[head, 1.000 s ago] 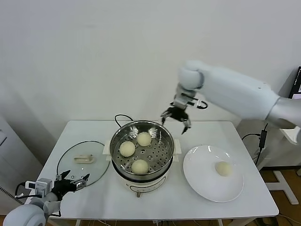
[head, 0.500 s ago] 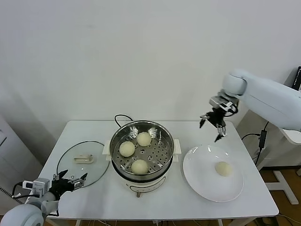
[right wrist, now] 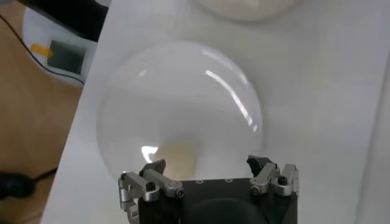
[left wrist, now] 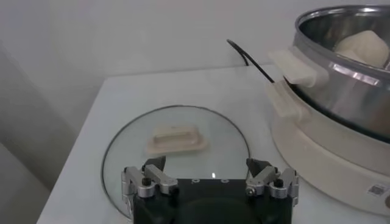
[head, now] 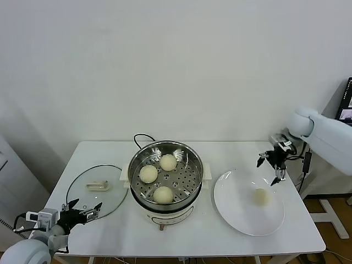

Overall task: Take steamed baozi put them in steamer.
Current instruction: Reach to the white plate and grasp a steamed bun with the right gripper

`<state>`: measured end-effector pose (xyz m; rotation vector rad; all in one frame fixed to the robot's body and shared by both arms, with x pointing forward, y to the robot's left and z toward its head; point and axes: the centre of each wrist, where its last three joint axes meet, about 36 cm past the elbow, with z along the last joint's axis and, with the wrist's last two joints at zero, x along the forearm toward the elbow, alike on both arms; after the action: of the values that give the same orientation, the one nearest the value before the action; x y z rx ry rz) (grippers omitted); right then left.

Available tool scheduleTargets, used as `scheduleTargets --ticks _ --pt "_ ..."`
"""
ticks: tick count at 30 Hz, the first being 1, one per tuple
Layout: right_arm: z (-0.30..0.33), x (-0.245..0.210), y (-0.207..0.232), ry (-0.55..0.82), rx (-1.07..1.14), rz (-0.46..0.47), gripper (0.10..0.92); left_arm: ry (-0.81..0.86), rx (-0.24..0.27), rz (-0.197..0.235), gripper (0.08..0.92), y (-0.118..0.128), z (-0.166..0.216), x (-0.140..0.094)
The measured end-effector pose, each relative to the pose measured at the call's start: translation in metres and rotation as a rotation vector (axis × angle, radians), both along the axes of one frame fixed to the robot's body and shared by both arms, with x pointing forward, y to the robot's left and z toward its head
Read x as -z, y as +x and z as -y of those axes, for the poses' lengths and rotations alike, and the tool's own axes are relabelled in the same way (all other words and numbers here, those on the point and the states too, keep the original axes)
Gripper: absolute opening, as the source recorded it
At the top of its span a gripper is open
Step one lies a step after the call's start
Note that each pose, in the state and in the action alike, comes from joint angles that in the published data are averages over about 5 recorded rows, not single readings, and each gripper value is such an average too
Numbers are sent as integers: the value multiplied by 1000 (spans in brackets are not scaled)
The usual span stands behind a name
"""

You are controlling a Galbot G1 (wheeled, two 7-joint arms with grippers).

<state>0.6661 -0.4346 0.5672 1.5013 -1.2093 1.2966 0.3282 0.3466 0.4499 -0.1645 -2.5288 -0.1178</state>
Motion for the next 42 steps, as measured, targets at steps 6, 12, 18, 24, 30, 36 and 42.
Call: scheduleTargets --ticks 6,12,18,24,30,36,42 --pt "7 29 -11 6 34 -7 823 -1 0 0 823 0 0 0" --pt "14 52 -20 3 64 -1 823 -2 2 -1 823 0 1 1" --pt "18 69 -28 3 83 11 823 -4 6 -3 823 0 2 1" --pt "16 82 -32 12 94 24 823 -4 9 -4 823 0 3 1" --pt "15 93 -34 10 102 34 794 -4 10 -6 823 -1 4 2" --pt "15 102 -37 4 108 43 670 -5 10 -7 823 -1 4 2" --pt "15 109 -40 10 117 47 533 -4 12 -7 823 -1 5 2"
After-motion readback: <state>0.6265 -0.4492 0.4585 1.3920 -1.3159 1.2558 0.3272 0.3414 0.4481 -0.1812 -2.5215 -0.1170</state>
